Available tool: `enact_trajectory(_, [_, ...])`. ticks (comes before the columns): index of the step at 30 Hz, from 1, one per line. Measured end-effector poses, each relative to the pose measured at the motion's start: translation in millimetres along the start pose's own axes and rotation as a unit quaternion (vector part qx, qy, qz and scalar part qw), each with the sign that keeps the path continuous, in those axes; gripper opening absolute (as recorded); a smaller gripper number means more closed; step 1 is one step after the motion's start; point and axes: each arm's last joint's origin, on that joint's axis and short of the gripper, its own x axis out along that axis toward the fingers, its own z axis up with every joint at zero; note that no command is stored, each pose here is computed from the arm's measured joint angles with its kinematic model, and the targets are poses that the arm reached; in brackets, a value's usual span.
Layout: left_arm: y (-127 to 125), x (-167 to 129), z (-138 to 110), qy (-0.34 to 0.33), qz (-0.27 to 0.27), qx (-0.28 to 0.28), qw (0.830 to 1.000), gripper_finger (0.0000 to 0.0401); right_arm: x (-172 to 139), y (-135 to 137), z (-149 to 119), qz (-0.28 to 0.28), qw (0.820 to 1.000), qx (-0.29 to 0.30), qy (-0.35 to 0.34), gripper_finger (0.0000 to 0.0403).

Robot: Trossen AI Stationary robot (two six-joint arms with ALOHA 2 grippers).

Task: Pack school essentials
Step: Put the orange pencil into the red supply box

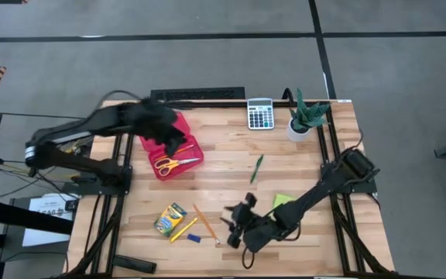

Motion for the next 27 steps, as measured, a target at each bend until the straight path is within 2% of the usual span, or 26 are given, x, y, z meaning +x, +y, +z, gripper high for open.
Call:
enact_trajectory(3, [-7,-31,-3,-0.072,-0.012,-0.022,0.997,0.0133,13,7,-11,0.012,1.0,-0.015,-0.019,0.0182])
enact_trajectory(6, [-10,-50,-10,-0.101,-0.018,-0.043,0.994,0.0133,25,13,-28,0.023,0.999,-0.006,-0.022,0.0183])
enact_trajectory(12, [-18,-70,-20,-0.115,-0.058,-0.051,0.99,0.0133,33,44,-45,0.053,0.998,0.022,-0.015,0.0185])
enact_trajectory(16, [-22,-76,-25,-0.121,-0.068,-0.041,0.989,0.0133,37,70,-50,0.057,0.998,0.005,-0.003,0.0181])
enact_trajectory(22, [-27,-81,-29,-0.119,-0.089,-0.023,0.989,0.0133,54,90,-59,-0.01,0.999,-0.036,0.031,0.0181])
enact_trajectory(27, [-30,-85,-32,-0.118,-0.104,-0.013,0.987,0.0133,70,88,-71,-0.057,0.997,-0.009,0.048,0.018])
